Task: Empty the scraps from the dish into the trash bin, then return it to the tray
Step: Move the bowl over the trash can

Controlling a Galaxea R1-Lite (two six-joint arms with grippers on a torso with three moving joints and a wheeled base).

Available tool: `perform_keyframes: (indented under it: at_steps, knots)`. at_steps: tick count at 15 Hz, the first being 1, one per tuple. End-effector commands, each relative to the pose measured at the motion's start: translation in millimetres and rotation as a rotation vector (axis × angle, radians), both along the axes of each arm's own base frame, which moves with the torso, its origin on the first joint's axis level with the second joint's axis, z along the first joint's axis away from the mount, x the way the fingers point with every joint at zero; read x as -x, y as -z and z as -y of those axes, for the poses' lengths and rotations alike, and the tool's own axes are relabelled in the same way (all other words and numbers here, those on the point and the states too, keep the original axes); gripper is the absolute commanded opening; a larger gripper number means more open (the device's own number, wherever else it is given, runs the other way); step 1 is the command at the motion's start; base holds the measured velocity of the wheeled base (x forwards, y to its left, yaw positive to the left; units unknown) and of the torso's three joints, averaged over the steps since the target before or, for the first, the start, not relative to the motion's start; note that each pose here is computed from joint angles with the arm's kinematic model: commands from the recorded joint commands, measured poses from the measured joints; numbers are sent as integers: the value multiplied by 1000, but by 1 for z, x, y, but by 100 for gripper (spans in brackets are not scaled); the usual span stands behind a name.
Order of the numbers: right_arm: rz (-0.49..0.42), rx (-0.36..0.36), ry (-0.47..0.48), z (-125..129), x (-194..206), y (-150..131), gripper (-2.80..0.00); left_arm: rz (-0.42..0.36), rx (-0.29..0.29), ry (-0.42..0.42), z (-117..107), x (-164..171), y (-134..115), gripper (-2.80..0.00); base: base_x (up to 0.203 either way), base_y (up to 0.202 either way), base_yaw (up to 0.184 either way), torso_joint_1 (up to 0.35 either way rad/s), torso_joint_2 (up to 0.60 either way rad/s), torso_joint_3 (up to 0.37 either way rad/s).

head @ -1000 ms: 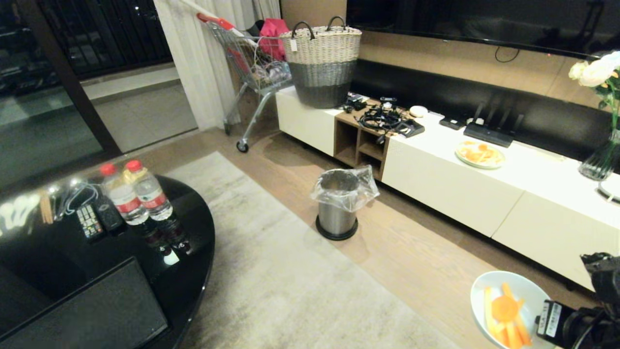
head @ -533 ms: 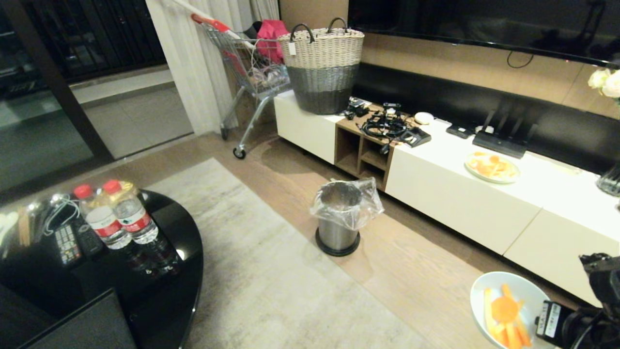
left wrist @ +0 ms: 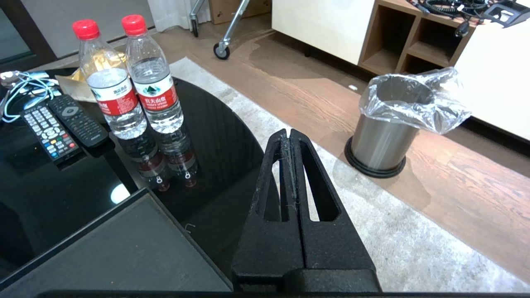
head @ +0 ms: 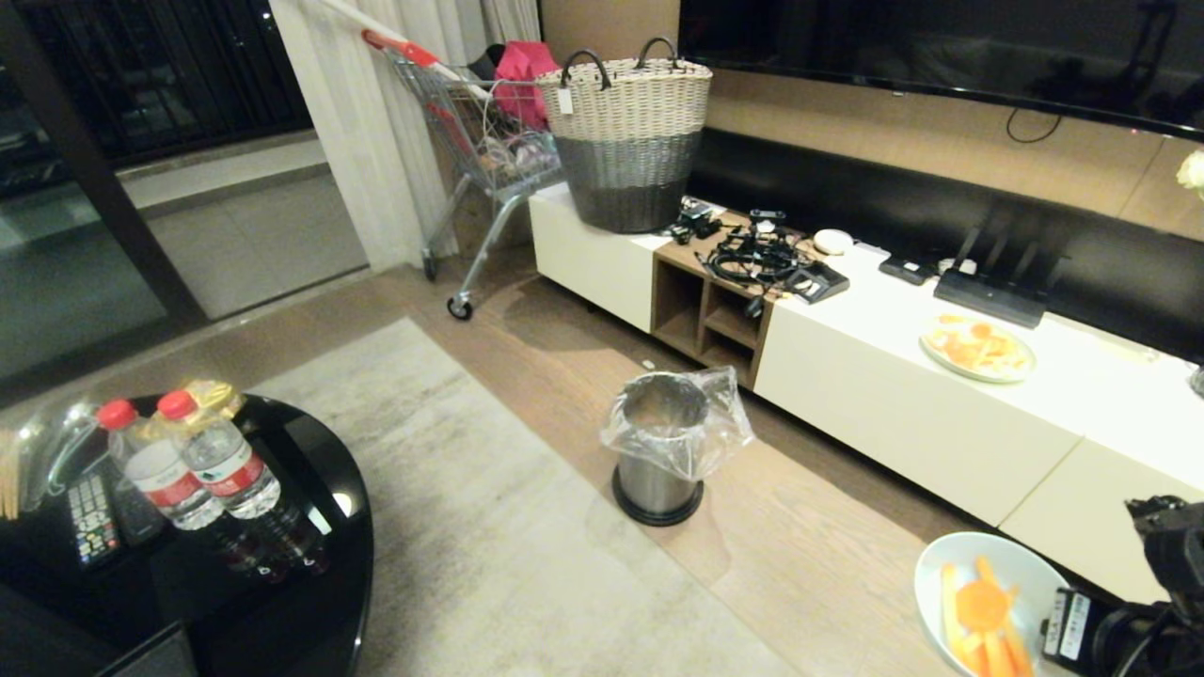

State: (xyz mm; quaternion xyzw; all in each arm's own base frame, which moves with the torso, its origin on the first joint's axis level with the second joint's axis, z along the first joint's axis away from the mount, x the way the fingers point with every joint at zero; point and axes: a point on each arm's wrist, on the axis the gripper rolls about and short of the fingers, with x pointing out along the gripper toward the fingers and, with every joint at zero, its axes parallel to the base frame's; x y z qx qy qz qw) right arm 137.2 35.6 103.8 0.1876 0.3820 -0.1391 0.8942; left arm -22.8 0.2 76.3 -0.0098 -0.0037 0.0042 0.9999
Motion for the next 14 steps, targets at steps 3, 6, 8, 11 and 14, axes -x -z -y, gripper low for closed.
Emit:
perform_keyframes:
  at_steps: [3, 6, 8, 11, 14]
  knots:
    - [2, 0, 3, 0, -1, 0, -280, 0, 0, -1, 0, 0, 0, -280, 0, 0, 0, 0, 0, 0]
    - [2, -1, 1, -1, -1, 0, -280, 0, 0, 1, 0, 0, 0, -280, 0, 0, 0, 0, 0, 0]
    - [-4, 0, -2, -1, -1, 1, -280, -1, -3, 4, 0, 0, 0, -280, 0, 0, 0, 0, 0, 0]
    - [-10, 3, -1, -1, -2, 2, -280, -1, -24, 8, 0, 0, 0, -280, 0, 0, 0, 0, 0, 0]
    - [-15, 5, -1, -1, -2, 3, -280, -2, -30, 10, 0, 0, 0, -280, 0, 0, 0, 0, 0, 0]
